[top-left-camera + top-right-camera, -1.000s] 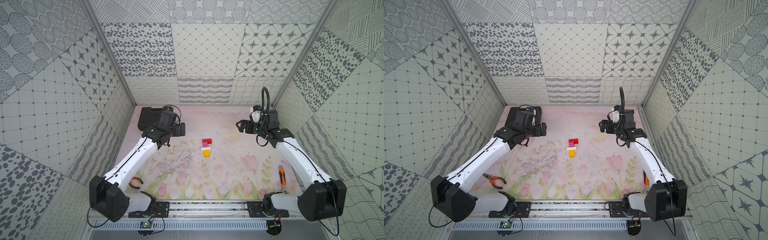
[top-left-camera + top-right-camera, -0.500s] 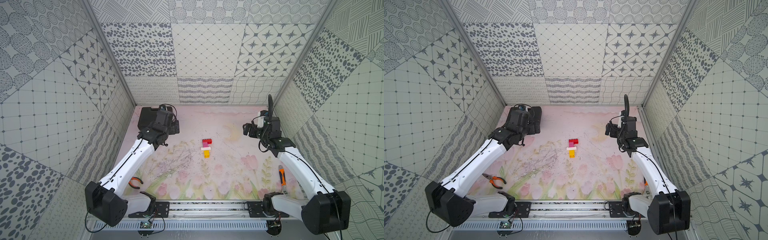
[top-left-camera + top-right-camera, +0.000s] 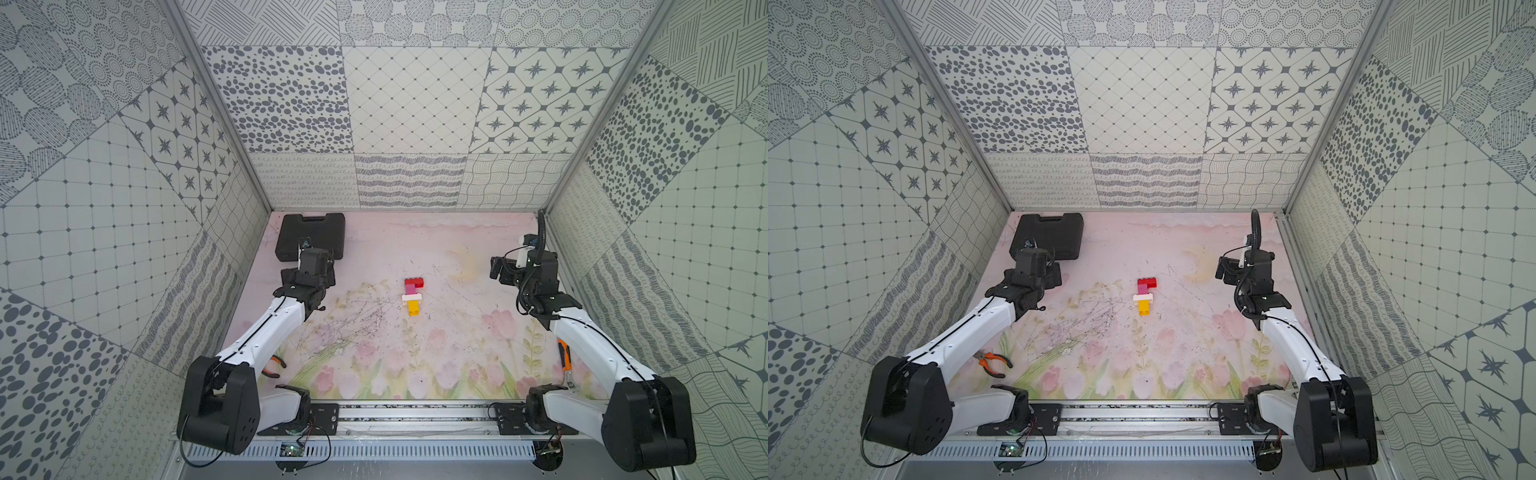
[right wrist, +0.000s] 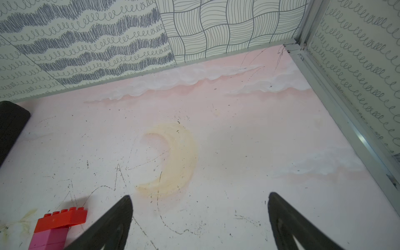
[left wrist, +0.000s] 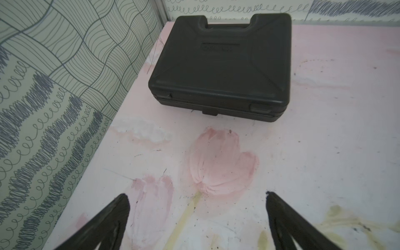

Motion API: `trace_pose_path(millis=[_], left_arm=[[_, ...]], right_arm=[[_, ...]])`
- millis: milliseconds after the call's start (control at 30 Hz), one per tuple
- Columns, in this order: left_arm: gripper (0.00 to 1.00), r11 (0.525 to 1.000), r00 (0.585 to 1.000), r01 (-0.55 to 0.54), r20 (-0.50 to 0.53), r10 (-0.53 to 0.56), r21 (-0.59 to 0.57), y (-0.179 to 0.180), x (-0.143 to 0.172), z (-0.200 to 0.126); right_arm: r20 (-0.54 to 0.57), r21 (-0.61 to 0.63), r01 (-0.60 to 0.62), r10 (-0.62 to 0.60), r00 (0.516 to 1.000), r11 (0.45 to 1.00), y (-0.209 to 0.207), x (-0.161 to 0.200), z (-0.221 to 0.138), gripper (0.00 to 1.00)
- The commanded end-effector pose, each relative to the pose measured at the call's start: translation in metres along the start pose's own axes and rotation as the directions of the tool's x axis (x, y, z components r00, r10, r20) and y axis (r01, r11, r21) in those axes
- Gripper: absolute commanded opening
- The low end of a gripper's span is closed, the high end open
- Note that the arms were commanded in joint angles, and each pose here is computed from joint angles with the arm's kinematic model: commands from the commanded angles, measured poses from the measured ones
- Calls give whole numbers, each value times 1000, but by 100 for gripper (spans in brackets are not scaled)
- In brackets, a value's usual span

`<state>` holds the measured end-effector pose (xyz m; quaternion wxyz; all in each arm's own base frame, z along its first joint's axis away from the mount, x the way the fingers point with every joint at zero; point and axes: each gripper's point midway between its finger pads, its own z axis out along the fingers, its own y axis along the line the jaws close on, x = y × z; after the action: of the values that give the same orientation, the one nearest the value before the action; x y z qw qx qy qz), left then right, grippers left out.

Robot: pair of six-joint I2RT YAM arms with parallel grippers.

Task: Assemble the letter f with lego
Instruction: Reset both arms

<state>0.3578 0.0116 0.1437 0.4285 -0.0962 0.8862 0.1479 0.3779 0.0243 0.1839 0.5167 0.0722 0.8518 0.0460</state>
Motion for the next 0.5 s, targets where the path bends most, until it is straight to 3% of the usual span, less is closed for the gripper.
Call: trace_pose_path(millis=[0,200,400,467], left_arm=[[99,999,983,53,177,-54,14,10,-11,18],[99,999,978,46,206,-46,4,10,5,46],[99,996,965,-33,262,10,84,-13,14,63],[99,992,973,-33,232,4,121,-17,17,64]], right_arm=[[115,8,31,-32,993,999,-4,-13,4,98],[88,26,57,-59,994,998,-12,4,16,98],[107,66,74,-81,991,995,-30,26,28,98],[105,73,78,-85,991,994,-35,33,33,98]])
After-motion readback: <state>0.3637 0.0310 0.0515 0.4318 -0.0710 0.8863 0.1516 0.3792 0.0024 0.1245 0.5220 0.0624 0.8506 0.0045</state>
